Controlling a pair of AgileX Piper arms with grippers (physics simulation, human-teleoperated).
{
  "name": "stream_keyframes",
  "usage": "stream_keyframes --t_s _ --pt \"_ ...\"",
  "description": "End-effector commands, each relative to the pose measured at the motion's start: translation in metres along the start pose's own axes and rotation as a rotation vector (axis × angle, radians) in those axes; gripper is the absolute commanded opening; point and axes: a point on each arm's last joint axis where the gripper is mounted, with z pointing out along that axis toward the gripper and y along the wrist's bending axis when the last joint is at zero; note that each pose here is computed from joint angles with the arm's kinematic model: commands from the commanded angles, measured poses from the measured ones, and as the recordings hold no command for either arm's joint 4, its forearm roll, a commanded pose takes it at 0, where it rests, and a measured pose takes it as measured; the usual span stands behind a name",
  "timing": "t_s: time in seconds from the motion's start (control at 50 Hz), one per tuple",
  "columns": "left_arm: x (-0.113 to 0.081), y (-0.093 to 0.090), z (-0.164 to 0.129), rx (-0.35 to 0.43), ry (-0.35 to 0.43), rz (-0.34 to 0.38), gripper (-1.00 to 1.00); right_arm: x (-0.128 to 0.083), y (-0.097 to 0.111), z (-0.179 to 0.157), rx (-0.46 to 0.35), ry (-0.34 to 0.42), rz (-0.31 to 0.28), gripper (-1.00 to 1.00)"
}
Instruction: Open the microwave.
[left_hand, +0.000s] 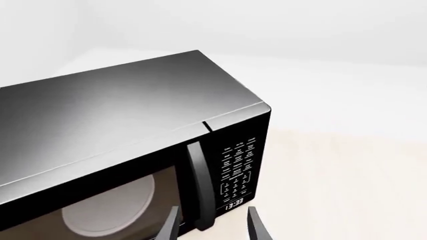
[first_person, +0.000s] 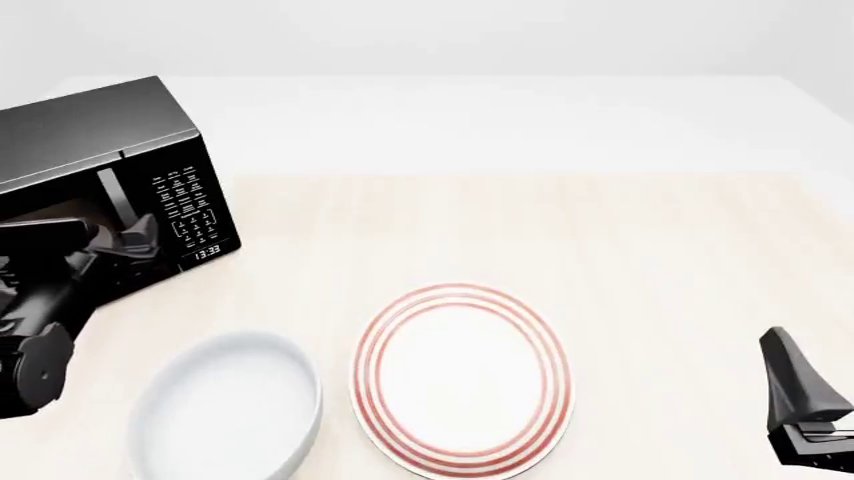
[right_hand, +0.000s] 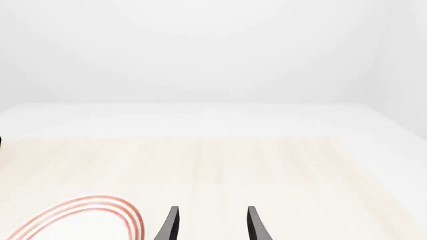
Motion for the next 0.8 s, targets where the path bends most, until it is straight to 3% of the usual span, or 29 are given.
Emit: stream_keyframes --t_s 0.02,0.8 --pt "0.006 0.001 0.011 -0.003 0.02 -0.004 1.0 0.0 0.0 0.0 0.0 0.0 0.0 1.0" --pt "0.025 0.003 0.048 -0.012 0.089 -0.02 1.0 0.0 0.0 0.0 0.0 0.0 0.0 1.0"
